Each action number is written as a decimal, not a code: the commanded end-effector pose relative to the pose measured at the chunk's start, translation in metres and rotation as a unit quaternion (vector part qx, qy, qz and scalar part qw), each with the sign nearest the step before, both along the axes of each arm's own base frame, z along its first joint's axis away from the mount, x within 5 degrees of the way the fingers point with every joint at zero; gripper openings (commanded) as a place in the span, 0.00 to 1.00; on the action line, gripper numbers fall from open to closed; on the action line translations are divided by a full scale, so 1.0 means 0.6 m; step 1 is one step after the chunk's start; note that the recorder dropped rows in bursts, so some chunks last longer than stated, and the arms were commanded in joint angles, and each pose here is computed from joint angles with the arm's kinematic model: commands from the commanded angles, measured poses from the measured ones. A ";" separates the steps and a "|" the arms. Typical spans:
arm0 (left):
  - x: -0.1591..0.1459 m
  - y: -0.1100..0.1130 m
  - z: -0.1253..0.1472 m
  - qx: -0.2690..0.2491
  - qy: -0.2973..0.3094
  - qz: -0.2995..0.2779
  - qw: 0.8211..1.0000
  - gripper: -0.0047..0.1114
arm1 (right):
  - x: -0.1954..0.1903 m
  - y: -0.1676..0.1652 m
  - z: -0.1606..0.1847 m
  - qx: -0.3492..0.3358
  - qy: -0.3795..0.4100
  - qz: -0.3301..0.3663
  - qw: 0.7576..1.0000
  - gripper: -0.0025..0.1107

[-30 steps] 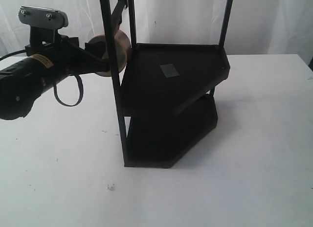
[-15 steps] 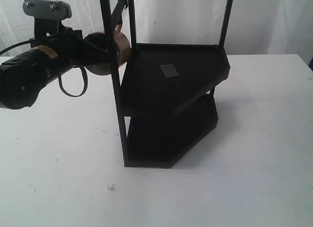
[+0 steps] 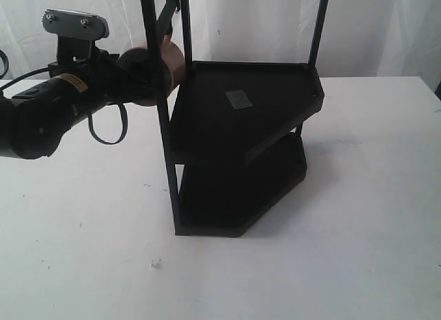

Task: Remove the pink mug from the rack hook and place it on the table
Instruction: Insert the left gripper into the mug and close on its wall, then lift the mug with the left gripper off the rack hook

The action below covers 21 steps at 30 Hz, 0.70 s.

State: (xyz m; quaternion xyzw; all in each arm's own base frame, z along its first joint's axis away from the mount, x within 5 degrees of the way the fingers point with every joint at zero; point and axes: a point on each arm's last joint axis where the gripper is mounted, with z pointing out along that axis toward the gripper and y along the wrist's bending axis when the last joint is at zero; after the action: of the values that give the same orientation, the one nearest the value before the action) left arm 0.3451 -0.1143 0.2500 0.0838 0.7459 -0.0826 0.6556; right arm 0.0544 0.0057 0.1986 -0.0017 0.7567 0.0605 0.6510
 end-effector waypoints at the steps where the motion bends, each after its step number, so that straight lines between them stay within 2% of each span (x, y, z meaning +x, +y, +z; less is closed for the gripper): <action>1: 0.002 -0.002 0.006 -0.005 -0.021 0.002 1.000 0.60 | 0.000 0.000 -0.001 0.003 -0.007 -0.001 1.000 0.02; 13: 0.003 -0.002 0.009 -0.007 -0.031 0.003 0.999 0.60 | 0.000 0.000 -0.001 0.002 -0.007 -0.002 1.000 0.02; 21: 0.003 -0.002 0.009 -0.006 -0.032 0.002 0.999 0.52 | 0.000 0.000 -0.001 0.002 -0.007 -0.002 1.000 0.02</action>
State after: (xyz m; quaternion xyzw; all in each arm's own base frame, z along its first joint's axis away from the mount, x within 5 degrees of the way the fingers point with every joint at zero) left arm 0.3459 -0.1137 0.2541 0.0792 0.7296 -0.0817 0.6743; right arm 0.0544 0.0057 0.1986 0.0000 0.7567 0.0620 0.6509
